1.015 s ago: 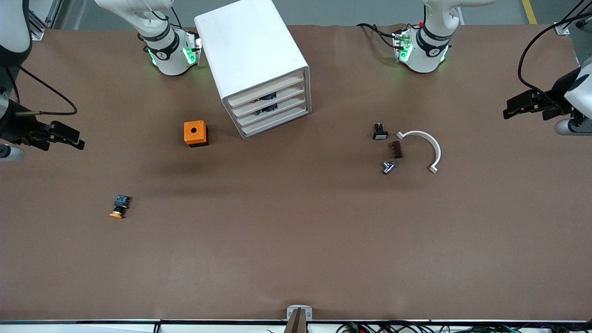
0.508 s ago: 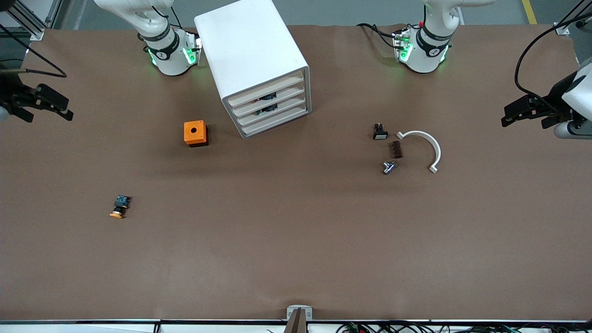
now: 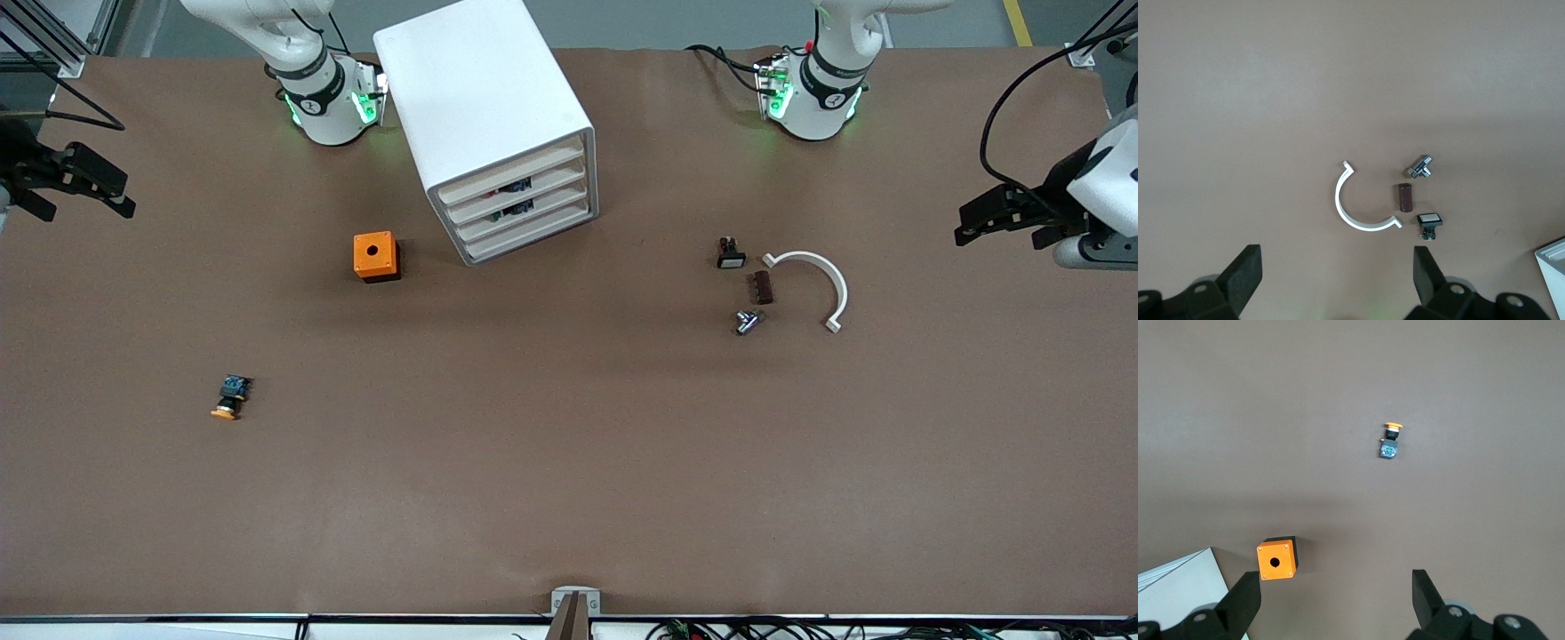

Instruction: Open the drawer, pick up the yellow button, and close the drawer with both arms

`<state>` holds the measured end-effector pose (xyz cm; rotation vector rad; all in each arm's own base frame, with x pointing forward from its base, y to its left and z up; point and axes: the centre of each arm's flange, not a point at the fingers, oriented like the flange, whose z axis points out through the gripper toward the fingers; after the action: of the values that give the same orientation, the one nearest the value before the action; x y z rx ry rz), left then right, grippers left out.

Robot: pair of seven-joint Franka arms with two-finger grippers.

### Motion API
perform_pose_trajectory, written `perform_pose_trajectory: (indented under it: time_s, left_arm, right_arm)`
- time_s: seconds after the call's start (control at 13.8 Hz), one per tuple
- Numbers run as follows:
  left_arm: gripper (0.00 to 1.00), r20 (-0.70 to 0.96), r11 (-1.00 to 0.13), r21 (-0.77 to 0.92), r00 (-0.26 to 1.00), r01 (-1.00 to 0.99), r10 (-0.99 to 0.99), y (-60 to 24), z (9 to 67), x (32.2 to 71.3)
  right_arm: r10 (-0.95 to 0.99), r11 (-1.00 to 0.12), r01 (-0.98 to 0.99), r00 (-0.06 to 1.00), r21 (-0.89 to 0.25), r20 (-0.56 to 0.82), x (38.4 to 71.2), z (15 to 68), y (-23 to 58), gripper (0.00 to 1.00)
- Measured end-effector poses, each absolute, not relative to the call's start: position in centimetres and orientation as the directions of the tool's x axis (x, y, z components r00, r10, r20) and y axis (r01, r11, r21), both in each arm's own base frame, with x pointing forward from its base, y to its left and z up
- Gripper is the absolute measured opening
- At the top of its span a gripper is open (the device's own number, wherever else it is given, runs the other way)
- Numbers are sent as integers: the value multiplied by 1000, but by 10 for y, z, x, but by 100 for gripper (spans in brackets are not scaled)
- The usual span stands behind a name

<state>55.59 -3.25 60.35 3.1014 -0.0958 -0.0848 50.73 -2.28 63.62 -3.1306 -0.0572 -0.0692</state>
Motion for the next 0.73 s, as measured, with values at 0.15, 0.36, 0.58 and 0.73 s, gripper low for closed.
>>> perform_pose_trajectory:
  time_s: [0.15,0.36,0.58,0.73]
  left_arm:
    - [100,-39,-997,39,997,-63,-65,-35,608,558]
    - [100,-29,-997,39,998,-63,-64,-35,613,558]
    - [100,-29,-997,39,998,-61,-63,-34,613,558]
    - [100,-29,-997,39,998,-61,-63,-34,613,558]
  right_arm:
    - [35,-999,36,998,-7,44,507,636,-19,100]
    - [15,-1000,16,999,-7,43,507,636,-19,100]
    - [-5,-1000,-5,1000,-8,30,506,635,-20,100]
    - [-9,-1000,-9,1000,-8,27,506,635,-20,100]
